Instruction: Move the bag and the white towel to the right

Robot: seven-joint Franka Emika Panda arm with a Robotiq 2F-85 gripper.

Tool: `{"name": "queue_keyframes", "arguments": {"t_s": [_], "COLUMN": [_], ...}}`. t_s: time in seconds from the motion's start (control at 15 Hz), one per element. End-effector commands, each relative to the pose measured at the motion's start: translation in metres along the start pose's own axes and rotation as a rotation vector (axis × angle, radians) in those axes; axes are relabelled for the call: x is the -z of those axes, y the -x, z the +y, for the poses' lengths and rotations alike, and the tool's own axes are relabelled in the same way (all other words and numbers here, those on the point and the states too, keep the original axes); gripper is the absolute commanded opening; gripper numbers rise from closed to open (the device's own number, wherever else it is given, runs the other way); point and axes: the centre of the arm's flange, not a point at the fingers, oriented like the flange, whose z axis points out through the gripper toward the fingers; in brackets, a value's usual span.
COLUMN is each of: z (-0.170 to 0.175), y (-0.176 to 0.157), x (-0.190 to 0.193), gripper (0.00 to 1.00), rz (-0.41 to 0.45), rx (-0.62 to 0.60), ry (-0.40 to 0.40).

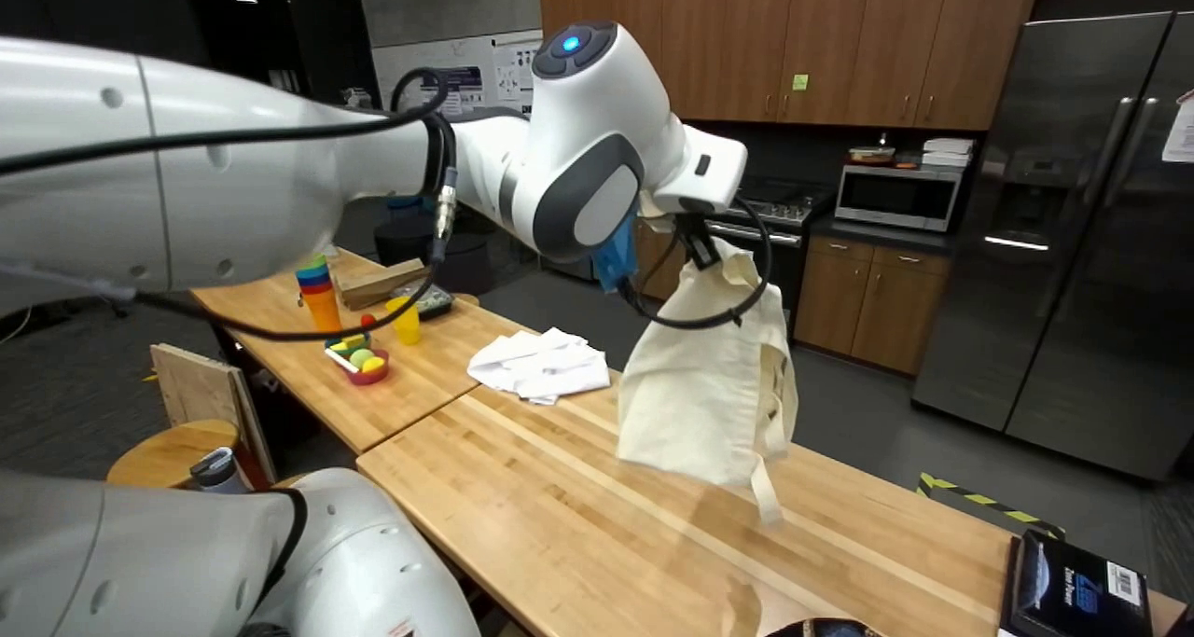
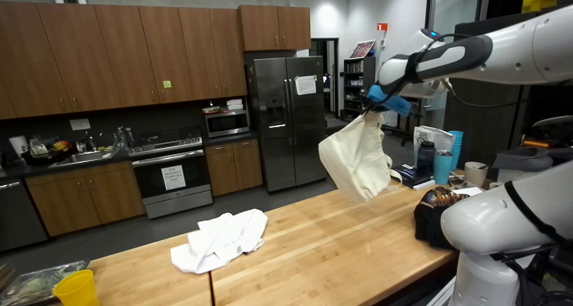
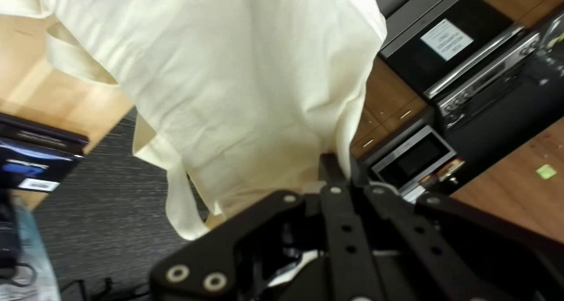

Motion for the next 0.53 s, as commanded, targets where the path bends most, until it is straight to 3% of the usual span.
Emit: {"name": "queue_keyframes", "arguments": {"t_s": [0.0,0.13,0.2,0.33,0.47], "z": [0.098,0.152,0.179,0.228,0.277], "y": [0.000,-0.014,-0.021,-0.039,-0.060], "x": [0.025,0.040,0.048,0.071,0.081], "gripper": [0.01,0.01,0.01,0.01,0.01], "rz": [0.053,0.091,0.080,-0.041,-0.185], "rx": [-0.190,-0.301,-0.295,-0.231,-0.257], "ry": [0.042,0.073,0.076,0.105,0.121]}}
